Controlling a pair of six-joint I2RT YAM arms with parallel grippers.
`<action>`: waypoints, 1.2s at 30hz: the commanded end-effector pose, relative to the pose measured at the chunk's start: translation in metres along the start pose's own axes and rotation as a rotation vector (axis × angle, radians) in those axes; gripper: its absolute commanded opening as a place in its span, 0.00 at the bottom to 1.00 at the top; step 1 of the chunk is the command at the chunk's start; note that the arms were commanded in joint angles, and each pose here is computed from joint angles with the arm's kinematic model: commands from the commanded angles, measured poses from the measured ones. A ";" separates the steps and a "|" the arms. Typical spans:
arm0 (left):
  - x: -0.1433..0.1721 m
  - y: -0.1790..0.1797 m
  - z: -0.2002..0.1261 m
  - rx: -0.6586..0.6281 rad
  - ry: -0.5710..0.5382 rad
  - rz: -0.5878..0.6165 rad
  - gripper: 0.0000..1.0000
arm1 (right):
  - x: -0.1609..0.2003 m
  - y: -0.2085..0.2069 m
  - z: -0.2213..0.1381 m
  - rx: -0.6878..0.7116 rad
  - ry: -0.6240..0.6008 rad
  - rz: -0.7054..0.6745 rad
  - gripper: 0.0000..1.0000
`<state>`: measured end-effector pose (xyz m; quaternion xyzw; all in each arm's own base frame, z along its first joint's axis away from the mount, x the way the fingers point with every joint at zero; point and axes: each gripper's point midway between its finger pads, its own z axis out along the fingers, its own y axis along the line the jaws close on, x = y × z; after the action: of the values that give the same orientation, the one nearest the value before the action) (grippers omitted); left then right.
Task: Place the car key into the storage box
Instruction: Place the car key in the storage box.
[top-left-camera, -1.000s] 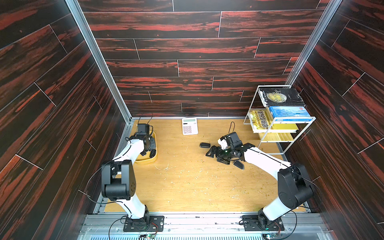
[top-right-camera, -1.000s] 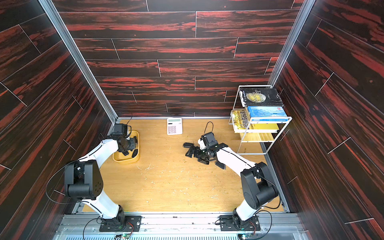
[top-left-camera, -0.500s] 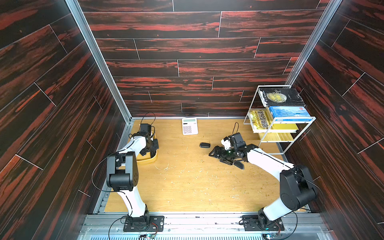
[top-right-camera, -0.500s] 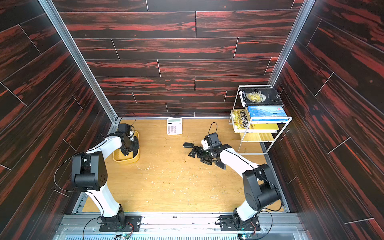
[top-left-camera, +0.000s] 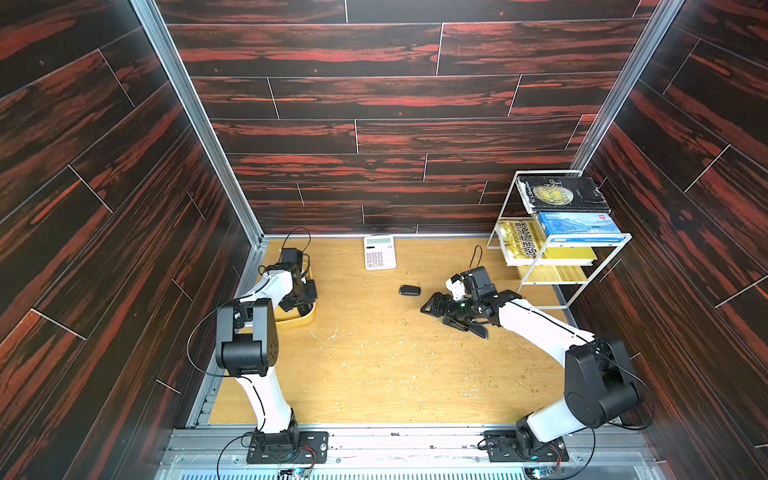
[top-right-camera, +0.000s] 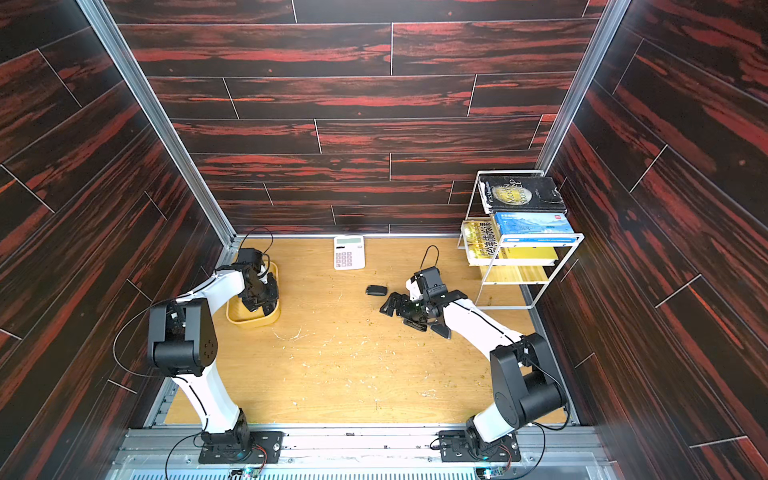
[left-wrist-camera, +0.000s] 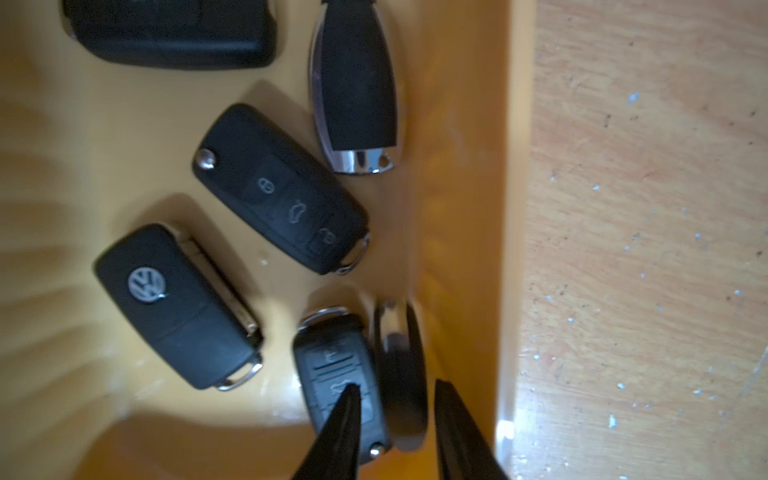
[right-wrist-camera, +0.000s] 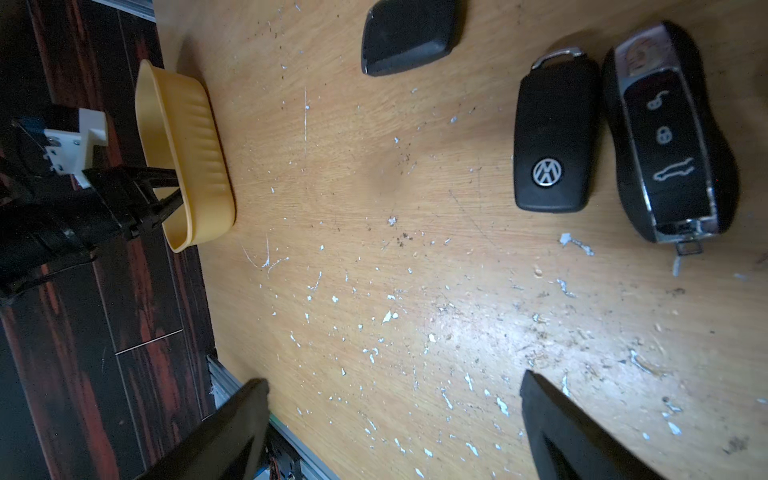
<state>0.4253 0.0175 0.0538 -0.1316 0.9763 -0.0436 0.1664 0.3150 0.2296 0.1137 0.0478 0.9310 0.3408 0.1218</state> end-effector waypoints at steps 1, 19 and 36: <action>-0.001 0.006 -0.011 -0.017 0.002 -0.018 0.47 | 0.003 -0.001 -0.005 0.001 0.004 -0.006 0.99; -0.014 0.010 -0.048 -0.018 -0.106 -0.042 1.00 | 0.010 -0.018 0.001 0.044 0.023 -0.018 0.99; -0.049 -0.057 -0.209 0.451 -0.555 -0.173 1.00 | -0.022 -0.080 -0.025 0.451 -0.047 -0.069 0.98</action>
<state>0.4129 0.0044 0.2371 -0.1683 0.8863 -0.1441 0.4067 0.3357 0.1712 0.1038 0.0462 0.9679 0.1808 0.1682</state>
